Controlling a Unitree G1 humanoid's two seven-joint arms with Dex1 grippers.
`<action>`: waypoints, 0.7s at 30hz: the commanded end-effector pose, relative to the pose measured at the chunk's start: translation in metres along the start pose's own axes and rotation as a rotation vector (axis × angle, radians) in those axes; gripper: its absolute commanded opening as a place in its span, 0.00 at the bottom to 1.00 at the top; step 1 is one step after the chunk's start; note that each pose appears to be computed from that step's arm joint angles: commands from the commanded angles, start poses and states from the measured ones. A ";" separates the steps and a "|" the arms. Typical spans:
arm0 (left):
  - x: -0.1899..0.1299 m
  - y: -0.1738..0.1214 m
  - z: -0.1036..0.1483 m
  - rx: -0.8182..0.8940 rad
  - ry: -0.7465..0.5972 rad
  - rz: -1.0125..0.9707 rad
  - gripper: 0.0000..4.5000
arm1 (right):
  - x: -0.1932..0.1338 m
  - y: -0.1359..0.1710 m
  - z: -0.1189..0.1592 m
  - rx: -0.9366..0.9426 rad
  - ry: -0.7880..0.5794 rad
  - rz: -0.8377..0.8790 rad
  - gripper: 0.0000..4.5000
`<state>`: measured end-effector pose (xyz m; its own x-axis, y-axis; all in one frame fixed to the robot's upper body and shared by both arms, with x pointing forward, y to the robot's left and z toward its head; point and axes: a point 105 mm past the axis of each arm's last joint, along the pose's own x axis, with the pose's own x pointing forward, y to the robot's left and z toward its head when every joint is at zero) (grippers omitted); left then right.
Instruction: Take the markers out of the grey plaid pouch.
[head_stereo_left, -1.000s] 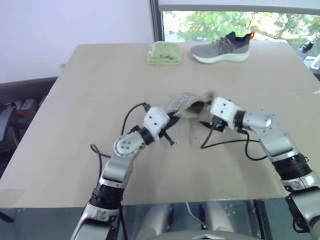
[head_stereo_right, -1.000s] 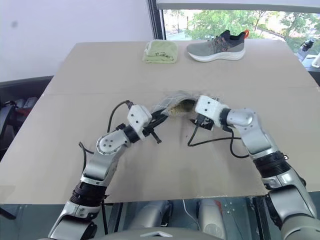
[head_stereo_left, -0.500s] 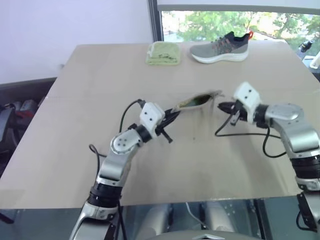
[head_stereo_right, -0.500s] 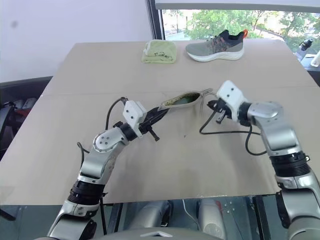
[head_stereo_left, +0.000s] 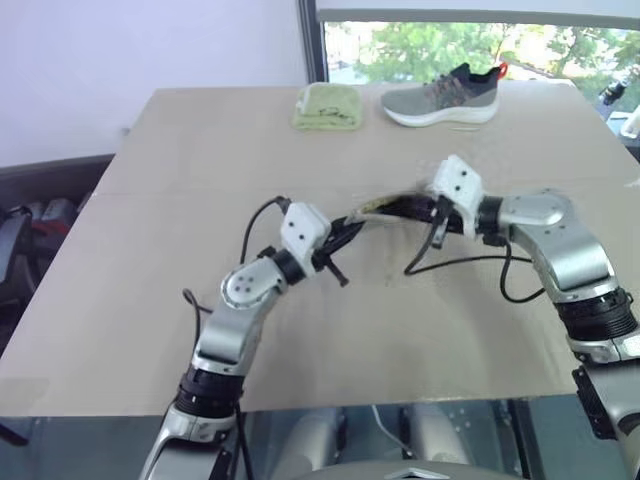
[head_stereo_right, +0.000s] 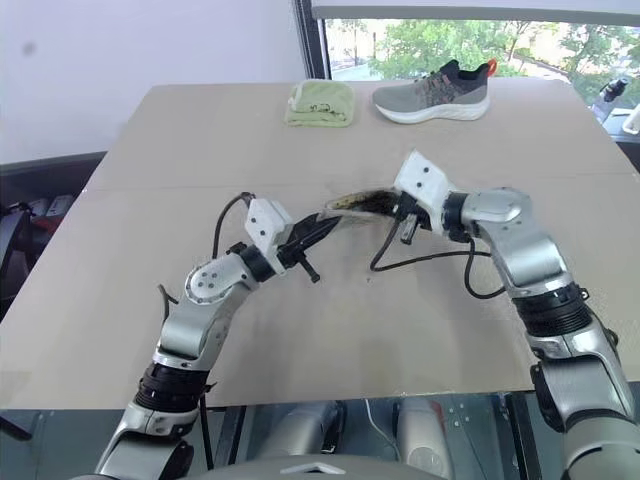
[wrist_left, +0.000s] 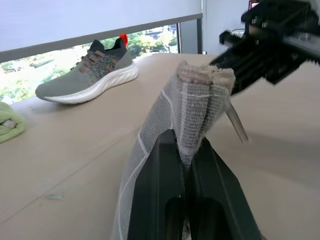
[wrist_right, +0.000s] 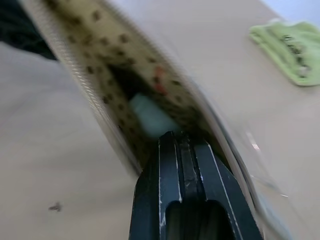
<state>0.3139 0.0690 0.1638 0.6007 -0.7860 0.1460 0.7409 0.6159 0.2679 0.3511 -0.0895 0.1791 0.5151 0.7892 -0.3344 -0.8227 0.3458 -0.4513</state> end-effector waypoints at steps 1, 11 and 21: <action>0.004 -0.014 0.024 0.010 -0.081 -0.061 0.00 | 0.001 -0.009 -0.007 -0.136 0.056 -0.027 0.01; 0.007 -0.015 0.029 -0.002 -0.073 -0.096 0.00 | -0.011 -0.022 -0.053 -0.368 0.255 0.007 0.26; 0.006 -0.013 0.029 -0.006 -0.072 -0.084 0.00 | -0.024 -0.031 -0.073 -0.322 0.322 -0.023 0.99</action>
<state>0.3029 0.0468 0.1580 0.5225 -0.8487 0.0819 0.8205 0.5266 0.2225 0.3720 -0.1206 0.1461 0.5479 0.6685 -0.5029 -0.7203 0.0712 -0.6900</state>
